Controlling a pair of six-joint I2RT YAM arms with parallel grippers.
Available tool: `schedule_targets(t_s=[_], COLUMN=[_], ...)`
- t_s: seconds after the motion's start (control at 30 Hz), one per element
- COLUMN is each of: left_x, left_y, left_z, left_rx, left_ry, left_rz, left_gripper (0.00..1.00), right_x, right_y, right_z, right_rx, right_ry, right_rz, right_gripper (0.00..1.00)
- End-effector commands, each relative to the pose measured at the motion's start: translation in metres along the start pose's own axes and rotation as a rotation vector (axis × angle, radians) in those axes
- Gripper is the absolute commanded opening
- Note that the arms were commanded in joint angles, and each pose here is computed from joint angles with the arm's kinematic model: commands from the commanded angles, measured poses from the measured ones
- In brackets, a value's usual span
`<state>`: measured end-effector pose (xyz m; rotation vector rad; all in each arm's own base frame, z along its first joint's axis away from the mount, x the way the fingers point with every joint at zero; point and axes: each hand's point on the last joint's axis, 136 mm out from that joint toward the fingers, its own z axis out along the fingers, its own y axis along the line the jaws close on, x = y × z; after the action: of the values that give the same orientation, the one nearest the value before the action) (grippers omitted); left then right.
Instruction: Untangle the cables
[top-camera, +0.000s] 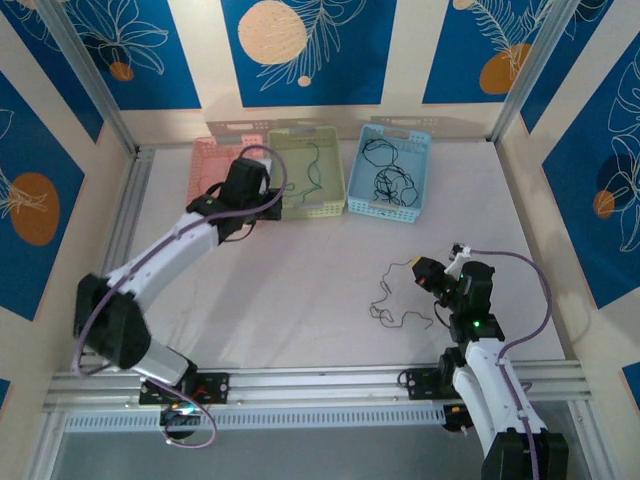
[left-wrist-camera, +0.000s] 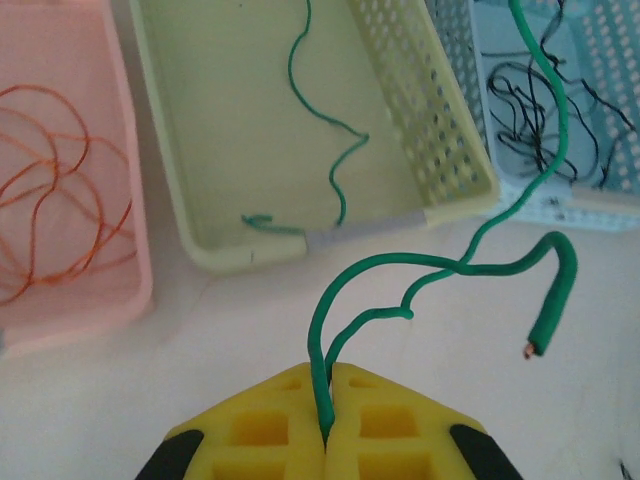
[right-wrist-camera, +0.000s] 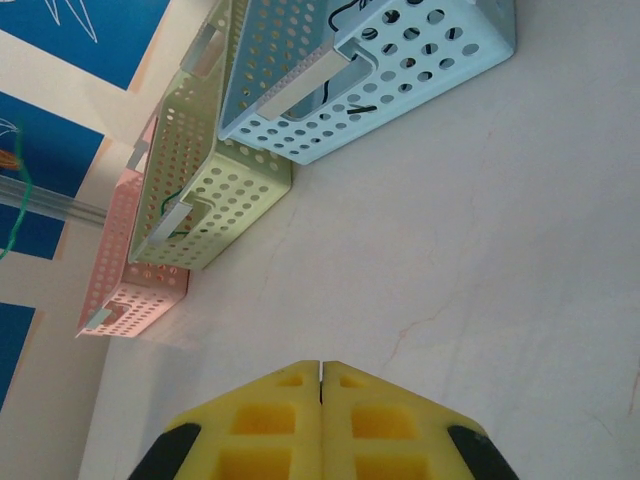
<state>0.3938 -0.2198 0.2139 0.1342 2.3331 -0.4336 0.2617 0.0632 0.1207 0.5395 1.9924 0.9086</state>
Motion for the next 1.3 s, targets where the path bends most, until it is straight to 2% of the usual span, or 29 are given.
schedule_targets(t_s=[0.0, 0.1, 0.27, 0.3, 0.37, 0.5, 0.6, 0.8, 0.9, 1.1, 1.17, 1.27], left_x=[-0.028, -0.033, -0.038, -0.036, -0.037, -0.040, -0.047, -0.047, -0.026, 0.047, 0.071, 0.085], left_y=[-0.012, -0.005, 0.006, 0.008, 0.011, 0.013, 0.008, -0.016, -0.027, -0.027, -0.024, -0.023], left_z=[0.025, 0.057, 0.097, 0.101, 0.107, 0.101, 0.085, 0.020, -0.018, -0.084, -0.112, -0.162], left_rx=[0.062, 0.021, -0.031, -0.040, -0.050, -0.052, -0.021, 0.126, 0.217, 0.320, 0.354, 0.390], left_ry=[-0.021, 0.008, 0.059, 0.069, 0.078, 0.073, 0.056, -0.013, -0.042, -0.015, 0.007, 0.001], left_rz=[-0.023, -0.018, -0.016, -0.016, -0.018, -0.008, 0.000, -0.012, -0.024, -0.039, -0.051, -0.003], left_gripper=[0.00, 0.00, 0.07, 0.13, 0.33, 0.59, 0.66, 0.66, 0.66, 0.66, 0.66, 0.68], right_x=[0.003, 0.004, 0.004, 0.004, 0.004, 0.004, 0.004, 0.004, 0.004, 0.003, 0.005, 0.010], right_y=[-0.002, -0.002, -0.003, -0.003, -0.003, -0.004, -0.003, -0.003, -0.002, 0.013, 0.031, 0.065], right_z=[0.000, 0.001, 0.001, 0.001, 0.001, 0.001, 0.002, 0.002, 0.001, 0.001, 0.001, 0.001], right_rx=[-0.010, -0.011, -0.009, -0.009, -0.009, -0.007, -0.008, -0.009, -0.013, -0.049, -0.077, -0.085], right_ry=[0.007, 0.008, 0.007, 0.009, 0.008, 0.010, 0.010, 0.013, 0.012, 0.029, 0.055, 0.107], right_rz=[0.014, 0.015, 0.017, 0.017, 0.017, 0.019, 0.017, 0.019, 0.016, -0.029, -0.108, -0.238], right_gripper=[0.00, 0.00, 0.00, 0.00, 0.00, 0.00, 0.00, 0.00, 0.00, 0.00, 0.00, 0.00])
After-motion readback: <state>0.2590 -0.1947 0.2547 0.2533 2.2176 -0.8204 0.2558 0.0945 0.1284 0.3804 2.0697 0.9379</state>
